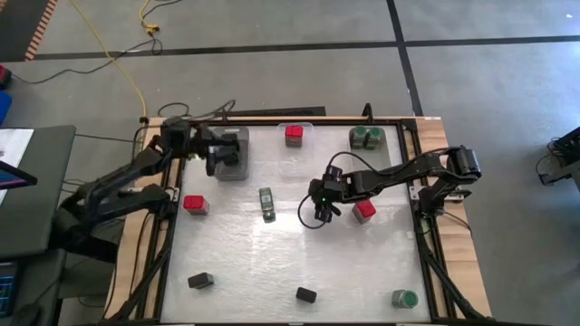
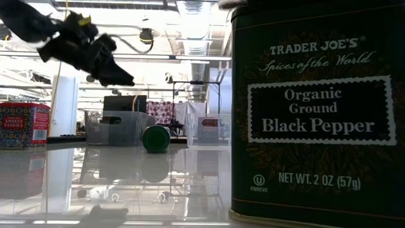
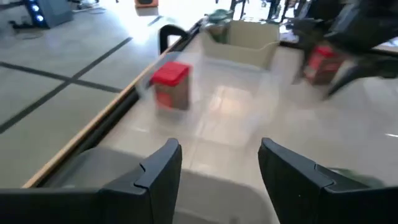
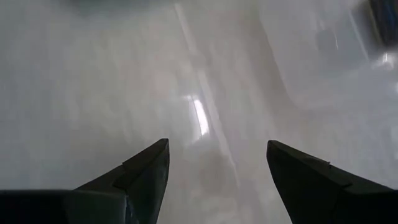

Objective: Sort spices by type
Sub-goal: Put the red seasoning can into the transparent bin

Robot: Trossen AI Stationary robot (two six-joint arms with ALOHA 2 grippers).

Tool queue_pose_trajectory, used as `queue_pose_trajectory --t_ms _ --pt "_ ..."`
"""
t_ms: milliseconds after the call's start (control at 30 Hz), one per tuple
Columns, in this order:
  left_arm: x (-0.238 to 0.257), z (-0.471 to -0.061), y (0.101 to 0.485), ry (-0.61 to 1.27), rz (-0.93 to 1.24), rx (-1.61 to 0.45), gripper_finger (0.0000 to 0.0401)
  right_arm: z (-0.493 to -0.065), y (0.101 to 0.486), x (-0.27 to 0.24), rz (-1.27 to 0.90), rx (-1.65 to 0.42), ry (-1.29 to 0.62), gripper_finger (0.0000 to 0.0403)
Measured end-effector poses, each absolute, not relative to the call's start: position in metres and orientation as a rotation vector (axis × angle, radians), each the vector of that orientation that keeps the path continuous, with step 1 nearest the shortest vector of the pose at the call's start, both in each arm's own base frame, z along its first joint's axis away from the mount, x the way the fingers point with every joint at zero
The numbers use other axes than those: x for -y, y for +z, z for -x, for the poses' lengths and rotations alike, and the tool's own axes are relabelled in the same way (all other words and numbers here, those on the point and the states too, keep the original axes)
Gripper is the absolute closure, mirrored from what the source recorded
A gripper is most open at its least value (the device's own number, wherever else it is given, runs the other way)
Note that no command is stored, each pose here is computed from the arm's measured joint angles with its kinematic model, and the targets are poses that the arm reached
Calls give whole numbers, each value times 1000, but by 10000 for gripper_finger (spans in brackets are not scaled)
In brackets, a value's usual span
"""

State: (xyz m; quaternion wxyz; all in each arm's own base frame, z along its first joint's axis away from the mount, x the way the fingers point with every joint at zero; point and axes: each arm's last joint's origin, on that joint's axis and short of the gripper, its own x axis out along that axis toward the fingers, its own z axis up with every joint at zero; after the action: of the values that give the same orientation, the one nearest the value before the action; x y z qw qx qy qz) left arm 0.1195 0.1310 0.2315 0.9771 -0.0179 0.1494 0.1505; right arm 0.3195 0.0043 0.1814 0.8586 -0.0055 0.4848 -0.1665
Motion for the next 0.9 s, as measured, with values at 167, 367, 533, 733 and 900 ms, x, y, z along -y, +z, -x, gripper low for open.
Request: queue_pose_trajectory --t_ms 167,367,533,733,900 --pt "-92 -130 244 297 45 -278 197 -318 178 4 -29 -1015 -390 104" --pt "-53 -142 244 317 76 -316 197 -324 182 3 -50 -940 -386 104" --pt "-22 -153 240 275 90 -344 197 -329 185 -5 -53 -878 -360 104" --pt "10 -162 232 228 106 -390 197 -330 186 -14 -66 -859 -343 104" --pt "34 -169 220 146 110 -456 197 -332 193 -27 -101 -845 -330 104"
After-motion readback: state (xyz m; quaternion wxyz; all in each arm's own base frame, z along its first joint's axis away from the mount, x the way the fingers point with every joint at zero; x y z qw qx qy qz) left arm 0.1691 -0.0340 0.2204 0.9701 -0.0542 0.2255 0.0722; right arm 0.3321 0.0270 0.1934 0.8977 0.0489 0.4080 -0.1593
